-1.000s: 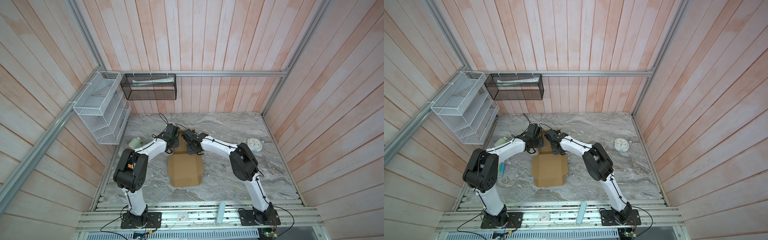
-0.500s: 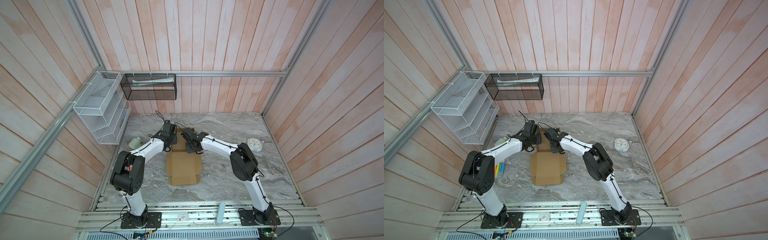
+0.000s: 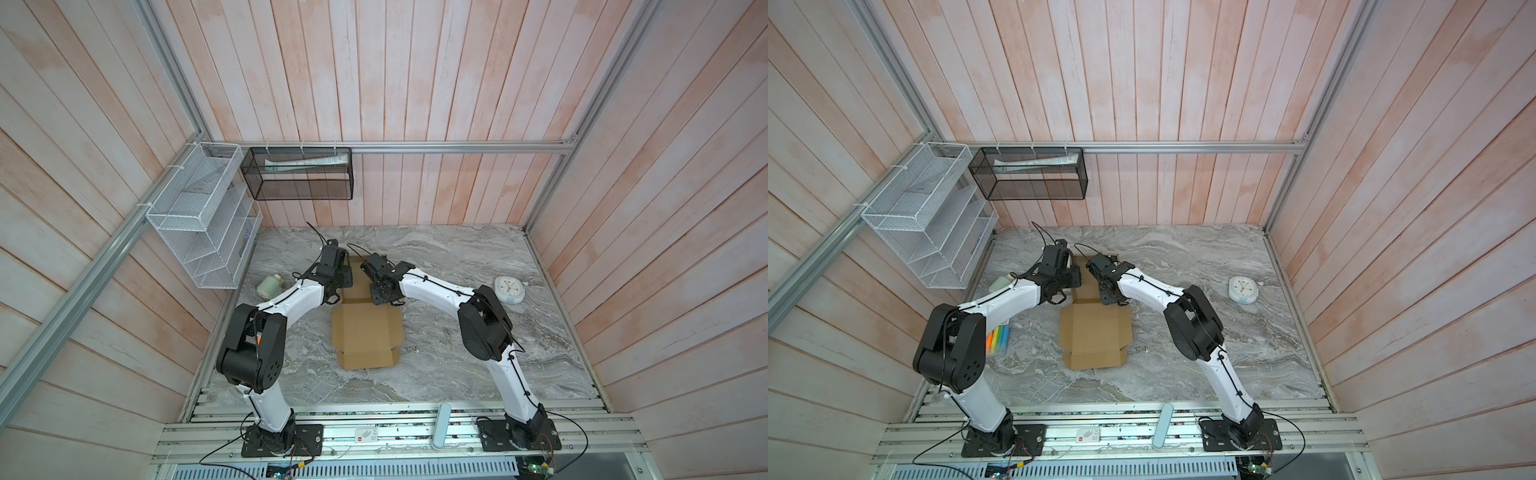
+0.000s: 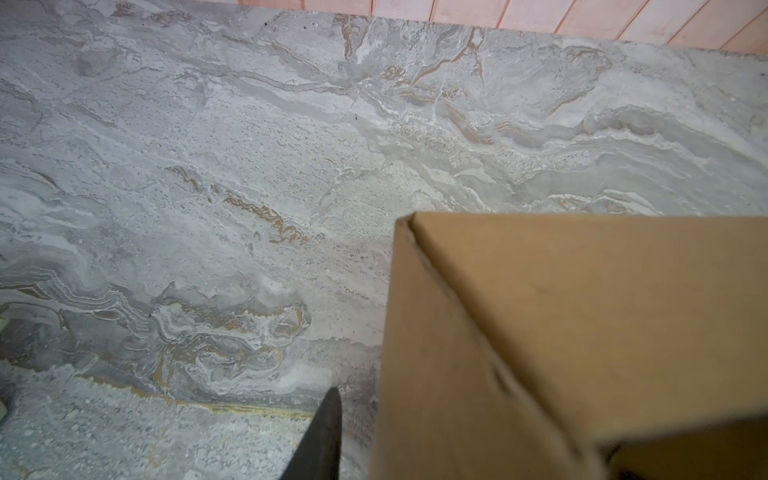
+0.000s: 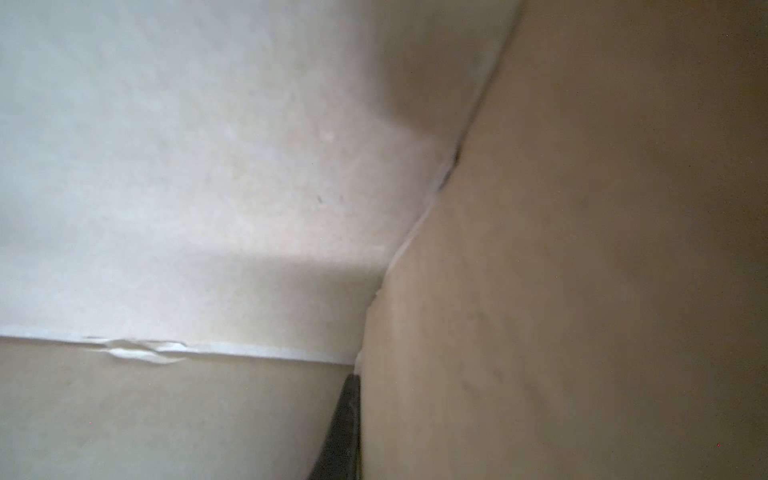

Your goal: Fold the paper box

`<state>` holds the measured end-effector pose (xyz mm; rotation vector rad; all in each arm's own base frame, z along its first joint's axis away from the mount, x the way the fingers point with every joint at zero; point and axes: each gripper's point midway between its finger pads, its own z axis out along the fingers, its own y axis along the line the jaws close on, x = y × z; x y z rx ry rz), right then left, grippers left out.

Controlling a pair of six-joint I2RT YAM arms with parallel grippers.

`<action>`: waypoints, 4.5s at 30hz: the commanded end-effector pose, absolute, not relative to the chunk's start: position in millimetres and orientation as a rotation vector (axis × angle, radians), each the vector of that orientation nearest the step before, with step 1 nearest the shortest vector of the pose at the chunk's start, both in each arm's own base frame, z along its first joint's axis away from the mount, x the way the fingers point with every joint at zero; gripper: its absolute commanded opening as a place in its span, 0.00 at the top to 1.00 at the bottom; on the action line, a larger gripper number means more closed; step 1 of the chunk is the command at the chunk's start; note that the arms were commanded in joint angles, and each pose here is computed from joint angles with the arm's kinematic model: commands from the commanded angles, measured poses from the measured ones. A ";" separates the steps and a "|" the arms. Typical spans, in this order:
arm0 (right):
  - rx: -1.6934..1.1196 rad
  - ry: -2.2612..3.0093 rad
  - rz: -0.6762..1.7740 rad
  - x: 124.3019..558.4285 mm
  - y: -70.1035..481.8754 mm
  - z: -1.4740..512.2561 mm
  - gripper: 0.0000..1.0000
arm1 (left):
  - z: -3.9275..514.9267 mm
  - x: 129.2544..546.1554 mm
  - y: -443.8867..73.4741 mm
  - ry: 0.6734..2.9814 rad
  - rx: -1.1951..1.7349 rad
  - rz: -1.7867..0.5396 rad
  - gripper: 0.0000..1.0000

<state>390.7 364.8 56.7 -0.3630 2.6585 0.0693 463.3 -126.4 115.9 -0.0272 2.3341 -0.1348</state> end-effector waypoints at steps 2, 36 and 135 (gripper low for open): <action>-0.368 2.672 0.085 388.0 369.3 60.1 0.95 | 128.1 467.9 -122.8 2.279 -0.042 -0.164 0.69; -0.355 2.670 0.075 391.8 371.1 70.4 0.95 | 115.5 446.5 -114.3 2.333 -0.087 -0.160 0.81; -0.266 2.719 0.187 409.4 367.5 90.0 0.55 | 88.9 480.6 -112.3 2.413 -0.031 -0.002 1.00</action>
